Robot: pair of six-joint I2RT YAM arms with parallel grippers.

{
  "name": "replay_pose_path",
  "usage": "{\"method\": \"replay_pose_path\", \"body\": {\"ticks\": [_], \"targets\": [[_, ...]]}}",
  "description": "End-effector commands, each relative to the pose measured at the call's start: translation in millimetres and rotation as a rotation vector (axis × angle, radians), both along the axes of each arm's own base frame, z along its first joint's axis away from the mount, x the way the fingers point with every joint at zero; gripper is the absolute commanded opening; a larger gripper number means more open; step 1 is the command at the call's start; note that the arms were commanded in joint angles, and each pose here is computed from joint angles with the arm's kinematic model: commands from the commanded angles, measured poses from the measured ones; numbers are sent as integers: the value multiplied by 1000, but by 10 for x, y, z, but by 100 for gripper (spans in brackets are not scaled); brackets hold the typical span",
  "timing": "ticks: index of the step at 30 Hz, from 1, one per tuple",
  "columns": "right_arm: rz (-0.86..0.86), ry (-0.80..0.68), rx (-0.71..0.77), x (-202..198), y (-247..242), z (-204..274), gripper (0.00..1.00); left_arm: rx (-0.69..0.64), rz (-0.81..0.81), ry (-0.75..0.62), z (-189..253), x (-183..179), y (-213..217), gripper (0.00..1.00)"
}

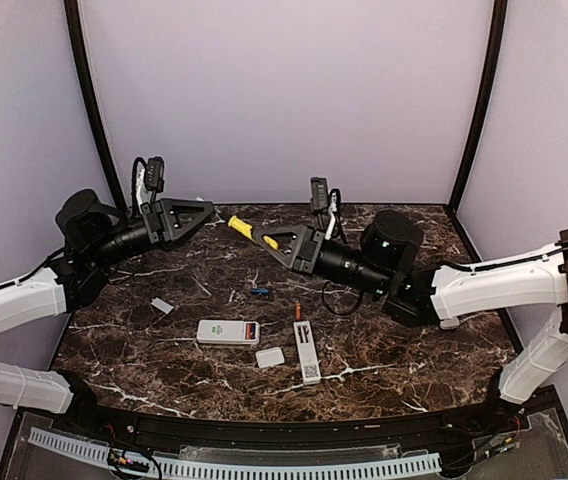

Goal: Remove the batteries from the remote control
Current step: Pass from the left arm to the right, then move the remote control without the battery cover to the center of the board.

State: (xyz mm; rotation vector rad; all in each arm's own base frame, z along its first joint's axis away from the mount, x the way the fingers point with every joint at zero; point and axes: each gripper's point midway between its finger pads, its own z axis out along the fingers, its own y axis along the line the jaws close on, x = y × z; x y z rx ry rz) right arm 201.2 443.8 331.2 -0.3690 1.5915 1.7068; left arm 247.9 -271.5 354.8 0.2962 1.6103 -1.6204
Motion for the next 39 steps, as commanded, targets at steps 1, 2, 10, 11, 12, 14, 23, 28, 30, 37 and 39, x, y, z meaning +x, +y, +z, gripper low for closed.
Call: {"method": "replay_pose_path", "body": {"ticks": [1,2,10,11,12,14,23,28,30,37,39], "targets": [[-118,-35,-32,80,-187,192,0,187,52,9,-234,52,31,57],[-153,-29,-74,121,-232,135,0,219,64,-21,-227,68,42,67],[-375,67,-311,384,-756,-314,0,468,106,133,-1067,328,45,82],[-385,74,-323,391,-801,-342,0,497,108,167,-1227,365,37,82],[-397,83,-335,407,-845,-374,0,515,111,185,-1311,387,38,82],[-414,95,-356,423,-908,-432,0,564,124,237,-1533,447,50,82],[-422,146,-426,466,-931,-693,0,690,96,372,-2234,579,-7,82],[-416,159,-442,477,-918,-753,0,757,67,446,-2602,602,-24,82],[-411,165,-446,479,-912,-779,0,772,55,468,-2710,600,-32,82],[-400,185,-455,487,-894,-847,0,831,27,501,-2961,604,-32,82],[-399,192,-458,494,-894,-867,0,856,16,521,-3027,573,-12,82]]}}
